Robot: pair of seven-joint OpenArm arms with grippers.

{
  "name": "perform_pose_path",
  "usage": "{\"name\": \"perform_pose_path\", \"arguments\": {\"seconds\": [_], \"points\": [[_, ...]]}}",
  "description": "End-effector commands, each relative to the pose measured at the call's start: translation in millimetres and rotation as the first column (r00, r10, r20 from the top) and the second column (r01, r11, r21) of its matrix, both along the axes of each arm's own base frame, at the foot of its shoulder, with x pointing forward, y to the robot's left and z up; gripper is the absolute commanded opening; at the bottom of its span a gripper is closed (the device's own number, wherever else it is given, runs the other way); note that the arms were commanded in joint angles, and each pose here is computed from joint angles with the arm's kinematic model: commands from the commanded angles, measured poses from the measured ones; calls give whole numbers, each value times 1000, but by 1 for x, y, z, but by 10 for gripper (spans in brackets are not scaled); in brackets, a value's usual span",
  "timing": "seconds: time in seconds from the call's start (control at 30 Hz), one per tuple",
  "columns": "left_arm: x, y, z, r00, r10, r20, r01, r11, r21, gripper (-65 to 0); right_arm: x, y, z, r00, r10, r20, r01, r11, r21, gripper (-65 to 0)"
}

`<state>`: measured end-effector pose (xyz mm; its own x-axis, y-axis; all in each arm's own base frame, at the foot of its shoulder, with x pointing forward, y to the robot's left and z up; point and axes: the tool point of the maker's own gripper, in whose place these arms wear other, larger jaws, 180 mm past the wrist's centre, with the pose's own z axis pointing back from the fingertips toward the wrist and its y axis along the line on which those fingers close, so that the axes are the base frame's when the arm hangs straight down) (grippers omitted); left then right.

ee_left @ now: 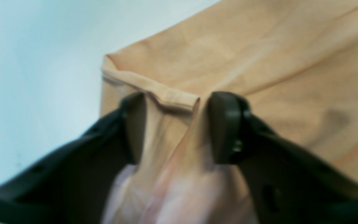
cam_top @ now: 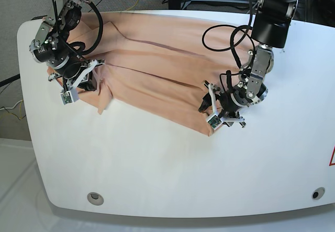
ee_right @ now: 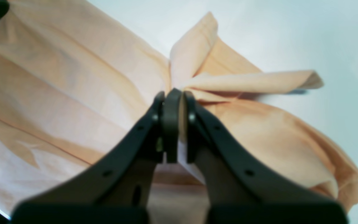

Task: Fold the T-shirt properly
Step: 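Hold the edge with the left gripper and pull it slightly back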

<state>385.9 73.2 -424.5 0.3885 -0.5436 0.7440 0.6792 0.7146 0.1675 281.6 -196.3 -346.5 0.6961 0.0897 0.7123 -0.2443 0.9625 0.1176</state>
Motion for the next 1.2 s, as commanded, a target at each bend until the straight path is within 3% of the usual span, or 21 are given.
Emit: {"name": "perform_pose_path", "arguments": {"seconds": [0.0,0.17,0.5,0.67,1.17], "points": [[-3,22,-17,998,37,-47,-32,994,103,-440,8,0,12,999,7,51,-7,1000,2,-631],[-8,27,-27,996,48,-77,-40,993,110,-502,5,0,10,999,7,43,-7,1000,2,-631],[-8,31,-26,996,50,-72,-41,992,118,-520,4,0,9,999,7,40,-7,1000,2,-631],[-7,35,-25,996,52,-69,-43,991,126,-618,4,0,9,999,7,40,-7,1000,2,-631],[7,26,7,999,21,25,-24,994,111,-623,4,0,9,999,7,40,-7,1000,2,-631]]}}
